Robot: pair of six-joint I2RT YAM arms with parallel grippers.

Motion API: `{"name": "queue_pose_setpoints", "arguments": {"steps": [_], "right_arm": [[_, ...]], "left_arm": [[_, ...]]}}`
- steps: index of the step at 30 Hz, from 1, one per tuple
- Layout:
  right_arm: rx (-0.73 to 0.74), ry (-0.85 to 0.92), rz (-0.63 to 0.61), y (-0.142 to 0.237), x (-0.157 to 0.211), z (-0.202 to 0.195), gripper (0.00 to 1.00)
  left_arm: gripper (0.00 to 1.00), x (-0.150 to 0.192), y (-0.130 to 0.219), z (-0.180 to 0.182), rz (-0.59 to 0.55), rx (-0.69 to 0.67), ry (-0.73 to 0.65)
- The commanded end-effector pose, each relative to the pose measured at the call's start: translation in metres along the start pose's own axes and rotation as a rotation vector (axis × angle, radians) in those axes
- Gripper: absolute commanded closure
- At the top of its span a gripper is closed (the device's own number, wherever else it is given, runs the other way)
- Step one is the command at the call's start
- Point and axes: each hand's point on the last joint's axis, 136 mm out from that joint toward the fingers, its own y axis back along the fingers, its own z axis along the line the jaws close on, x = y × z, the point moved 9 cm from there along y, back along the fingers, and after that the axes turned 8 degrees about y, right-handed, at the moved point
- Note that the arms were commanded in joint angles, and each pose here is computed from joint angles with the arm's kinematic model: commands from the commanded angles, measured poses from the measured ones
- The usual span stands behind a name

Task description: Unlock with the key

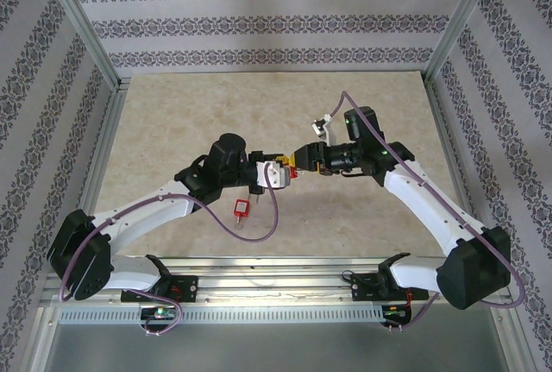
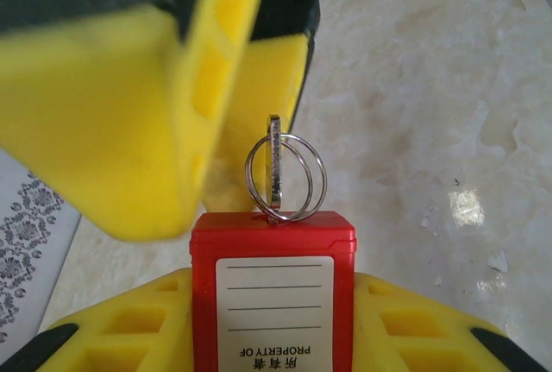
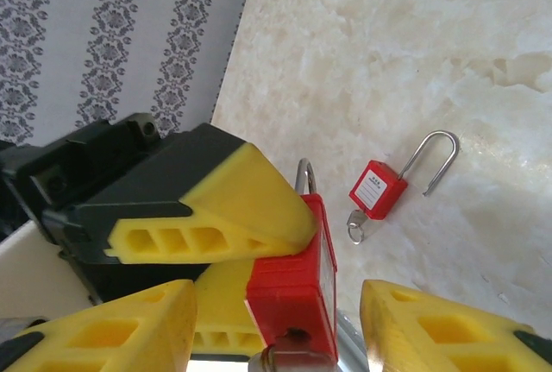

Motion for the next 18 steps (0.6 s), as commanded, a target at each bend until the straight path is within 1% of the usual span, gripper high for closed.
{"name": "queue_pose_setpoints", "arguments": {"steps": [1, 3, 6, 9, 12, 18], "right_arm": [[-0.004, 0.035, 0.036, -0.0067, 0.0058, 0.0001, 0.47], [-0.004, 0.044, 0.045, -0.0094, 0.007, 0.0002, 0.47], [-0.004, 0.051, 0.053, -0.0128, 0.0072, 0.0011, 0.51], [-0.001, 0.048, 0.062, -0.0149, 0.0074, 0.0003, 0.59], [0.014, 0.039, 0.065, -0.0161, 0.0084, -0.0028, 0.66], [0.011, 0.045, 0.055, -0.0153, 0.0066, -0.0009, 0.87]], "left_arm": [[1.0, -0.0155, 0.0029, 0.0131, -0.075, -0.027, -0.032], [1.0, -0.0162, 0.0024, 0.0141, -0.076, -0.029, -0.032], [1.0, -0.0165, 0.0018, 0.0142, -0.077, -0.024, -0.031], [1.0, -0.0161, 0.0011, 0.0149, -0.076, -0.029, -0.032], [1.0, -0.0164, 0.0008, 0.0148, -0.081, -0.026, -0.029], [1.0, -0.0182, 0.0006, 0.0163, -0.101, -0.04, -0.012]]}}
